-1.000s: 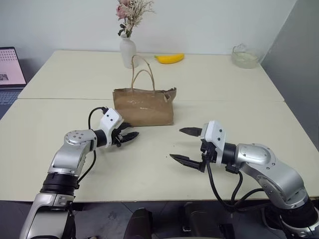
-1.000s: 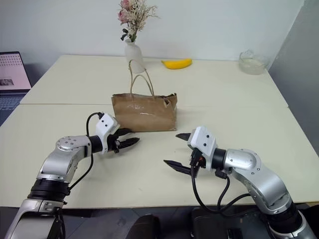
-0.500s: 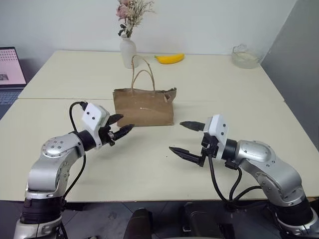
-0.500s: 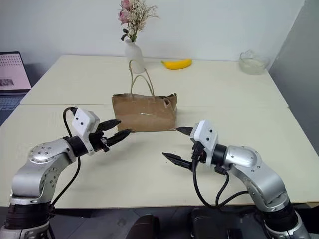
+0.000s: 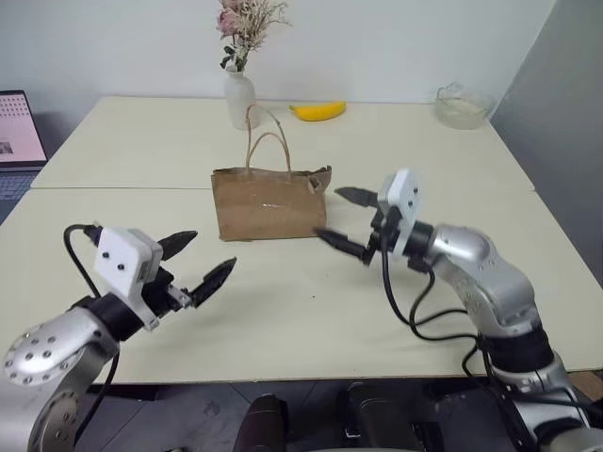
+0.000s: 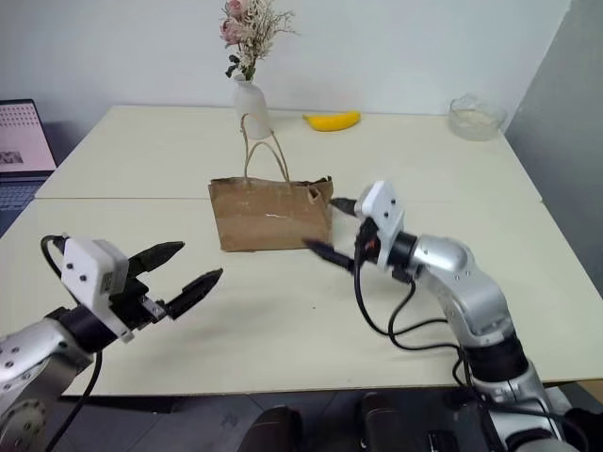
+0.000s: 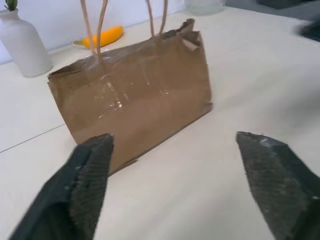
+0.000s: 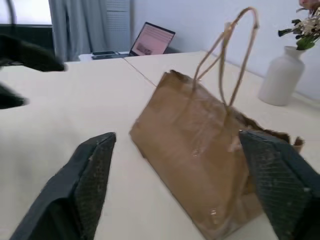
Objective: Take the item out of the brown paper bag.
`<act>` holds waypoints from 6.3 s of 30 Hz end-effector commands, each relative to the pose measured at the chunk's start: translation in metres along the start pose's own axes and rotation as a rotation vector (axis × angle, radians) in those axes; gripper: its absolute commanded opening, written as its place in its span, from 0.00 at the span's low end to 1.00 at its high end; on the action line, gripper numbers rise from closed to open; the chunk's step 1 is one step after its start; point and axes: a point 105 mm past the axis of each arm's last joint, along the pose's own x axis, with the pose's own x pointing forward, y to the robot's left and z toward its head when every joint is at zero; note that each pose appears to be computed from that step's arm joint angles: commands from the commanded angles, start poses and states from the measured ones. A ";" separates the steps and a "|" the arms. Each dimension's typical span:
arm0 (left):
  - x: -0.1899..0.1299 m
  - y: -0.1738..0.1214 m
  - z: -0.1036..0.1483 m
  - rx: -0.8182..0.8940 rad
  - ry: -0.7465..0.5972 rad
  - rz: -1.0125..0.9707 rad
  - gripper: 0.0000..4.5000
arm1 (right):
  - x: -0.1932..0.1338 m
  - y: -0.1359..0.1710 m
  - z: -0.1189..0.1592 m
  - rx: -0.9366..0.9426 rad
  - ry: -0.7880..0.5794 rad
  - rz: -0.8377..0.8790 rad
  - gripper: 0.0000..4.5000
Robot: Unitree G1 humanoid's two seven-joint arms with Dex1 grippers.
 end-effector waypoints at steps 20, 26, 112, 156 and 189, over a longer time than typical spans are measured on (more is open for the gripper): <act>-0.014 -0.028 0.002 -0.001 0.023 -0.009 1.00 | 0.110 -0.057 0.002 -0.520 0.365 0.087 0.01; -0.023 -0.042 -0.008 -0.013 0.085 -0.073 1.00 | 0.094 -0.034 -0.002 -0.517 0.345 0.369 0.01; 0.050 -0.097 -0.047 0.442 0.090 -0.880 0.13 | -0.095 0.123 -0.062 0.141 0.448 0.458 0.65; 0.067 -0.101 -0.026 0.378 0.001 -0.848 0.01 | -0.099 0.148 -0.063 0.200 0.445 0.505 0.65; 0.101 -0.058 0.025 0.178 -0.098 -0.543 0.00 | -0.039 0.162 -0.113 0.251 0.484 0.438 0.01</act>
